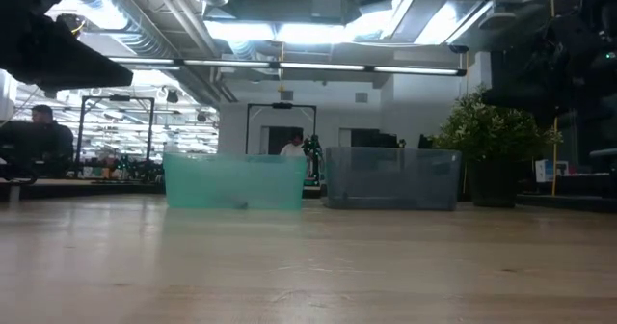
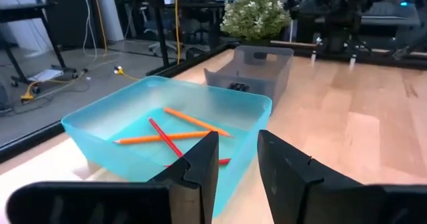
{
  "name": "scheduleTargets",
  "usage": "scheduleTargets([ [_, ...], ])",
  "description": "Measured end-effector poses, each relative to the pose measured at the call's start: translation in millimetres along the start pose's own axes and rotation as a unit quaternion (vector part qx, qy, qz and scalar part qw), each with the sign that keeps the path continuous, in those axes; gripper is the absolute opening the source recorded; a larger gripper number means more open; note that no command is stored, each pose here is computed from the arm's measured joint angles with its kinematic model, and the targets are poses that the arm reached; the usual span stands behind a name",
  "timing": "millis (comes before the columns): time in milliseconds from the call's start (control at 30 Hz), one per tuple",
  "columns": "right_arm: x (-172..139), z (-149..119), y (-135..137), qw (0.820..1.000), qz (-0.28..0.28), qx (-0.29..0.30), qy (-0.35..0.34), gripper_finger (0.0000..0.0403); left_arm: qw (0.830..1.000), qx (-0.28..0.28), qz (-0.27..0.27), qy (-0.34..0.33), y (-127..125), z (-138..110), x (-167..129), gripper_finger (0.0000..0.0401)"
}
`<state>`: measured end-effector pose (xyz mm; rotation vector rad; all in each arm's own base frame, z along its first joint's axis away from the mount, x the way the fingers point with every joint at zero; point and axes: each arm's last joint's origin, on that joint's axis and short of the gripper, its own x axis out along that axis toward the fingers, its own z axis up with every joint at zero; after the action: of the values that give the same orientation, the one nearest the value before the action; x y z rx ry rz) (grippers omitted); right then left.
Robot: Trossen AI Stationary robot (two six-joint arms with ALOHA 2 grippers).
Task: Sort pens & pencils
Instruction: Return to Home Position
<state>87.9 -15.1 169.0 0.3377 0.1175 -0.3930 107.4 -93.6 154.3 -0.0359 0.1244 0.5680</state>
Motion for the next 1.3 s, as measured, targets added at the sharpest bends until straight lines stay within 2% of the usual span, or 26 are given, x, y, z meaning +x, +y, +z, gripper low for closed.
scheduleTargets([
  [233, 0.0, 0.0, 0.0, 1.000, 0.000, 0.000, 0.000, 0.0036, 1.000, -0.018, -0.011, 0.020, -0.1, -3.0, 1.1, 0.0095],
  [333, 0.0, 0.1, 0.0, 1.000, 0.000, 0.000, 0.000, 0.0036, 0.999, -0.035, -0.016, 0.027, 5.9, -19.9, 3.4, 0.0089],
  [467, -0.1, 0.2, 0.0, 1.000, 0.000, 0.000, 0.000, 0.0036, 0.995, -0.081, -0.045, 0.039, 27.6, -44.2, 9.9, 0.0079],
  [567, -0.1, 0.5, 0.2, 1.000, 0.000, 0.000, 0.000, 0.0036, 0.993, -0.081, -0.060, 0.059, 27.0, -30.5, 21.4, 0.0072],
  [700, -0.1, 0.3, 0.3, 1.000, 0.002, -0.001, 0.002, 0.0036, 0.993, -0.056, -0.098, 0.040, 32.7, -11.0, 42.8, 0.0072],
  [833, -0.1, 0.2, 0.3, 1.000, 0.004, -0.001, 0.003, 0.0036, 0.990, -0.048, -0.126, 0.043, 45.0, -4.9, 57.1, 0.0073],
  [1067, -0.1, 0.3, 0.4, 1.000, 0.004, -0.001, 0.003, 0.0036, 0.989, -0.021, -0.146, 0.023, 57.3, 2.7, 52.0, 0.0070],
  [1300, -0.1, 0.3, 0.4, 1.000, 0.004, -0.001, 0.003, 0.0036, 0.990, -0.013, -0.138, -0.011, 73.8, 9.0, 44.2, 0.0070],
])
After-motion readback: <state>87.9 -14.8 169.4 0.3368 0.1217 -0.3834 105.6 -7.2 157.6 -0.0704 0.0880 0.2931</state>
